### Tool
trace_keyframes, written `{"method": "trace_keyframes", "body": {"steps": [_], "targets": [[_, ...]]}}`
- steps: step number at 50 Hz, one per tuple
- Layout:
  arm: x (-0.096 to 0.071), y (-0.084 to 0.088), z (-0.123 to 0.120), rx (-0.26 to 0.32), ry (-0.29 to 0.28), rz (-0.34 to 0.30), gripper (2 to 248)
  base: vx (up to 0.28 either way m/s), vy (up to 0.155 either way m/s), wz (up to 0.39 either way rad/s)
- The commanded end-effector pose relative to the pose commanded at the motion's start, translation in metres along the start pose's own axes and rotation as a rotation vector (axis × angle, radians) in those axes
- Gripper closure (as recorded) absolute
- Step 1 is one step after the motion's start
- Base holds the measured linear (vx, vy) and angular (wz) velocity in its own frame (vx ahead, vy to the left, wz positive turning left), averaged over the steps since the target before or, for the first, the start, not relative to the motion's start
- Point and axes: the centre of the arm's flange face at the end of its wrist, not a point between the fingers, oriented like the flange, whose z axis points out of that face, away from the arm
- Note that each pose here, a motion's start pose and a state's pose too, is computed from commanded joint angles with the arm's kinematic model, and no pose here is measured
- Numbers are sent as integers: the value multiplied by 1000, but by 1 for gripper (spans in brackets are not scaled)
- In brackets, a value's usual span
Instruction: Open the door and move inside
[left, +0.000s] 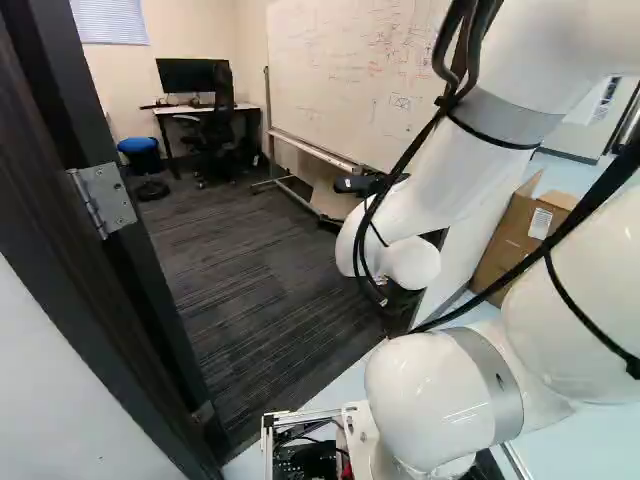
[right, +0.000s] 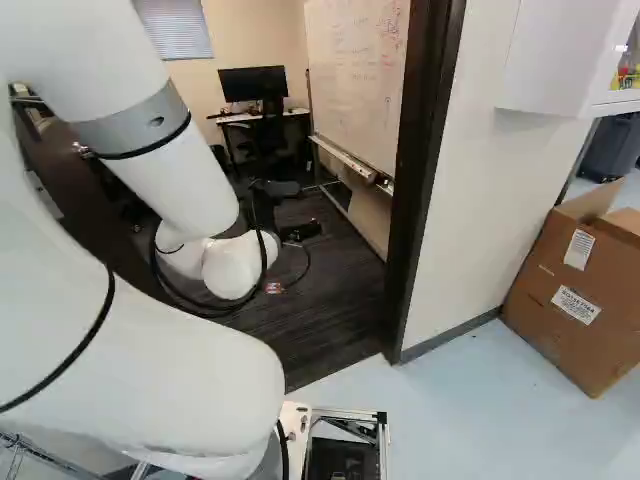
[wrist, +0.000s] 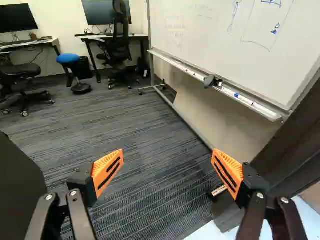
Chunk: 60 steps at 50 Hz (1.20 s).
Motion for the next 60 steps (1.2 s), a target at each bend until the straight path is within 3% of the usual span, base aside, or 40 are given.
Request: {"method": "trace_keyframes", "body": {"steps": [60], "targets": [[-6,7,-8,-20,-2,8,3,1,0,0]]}}
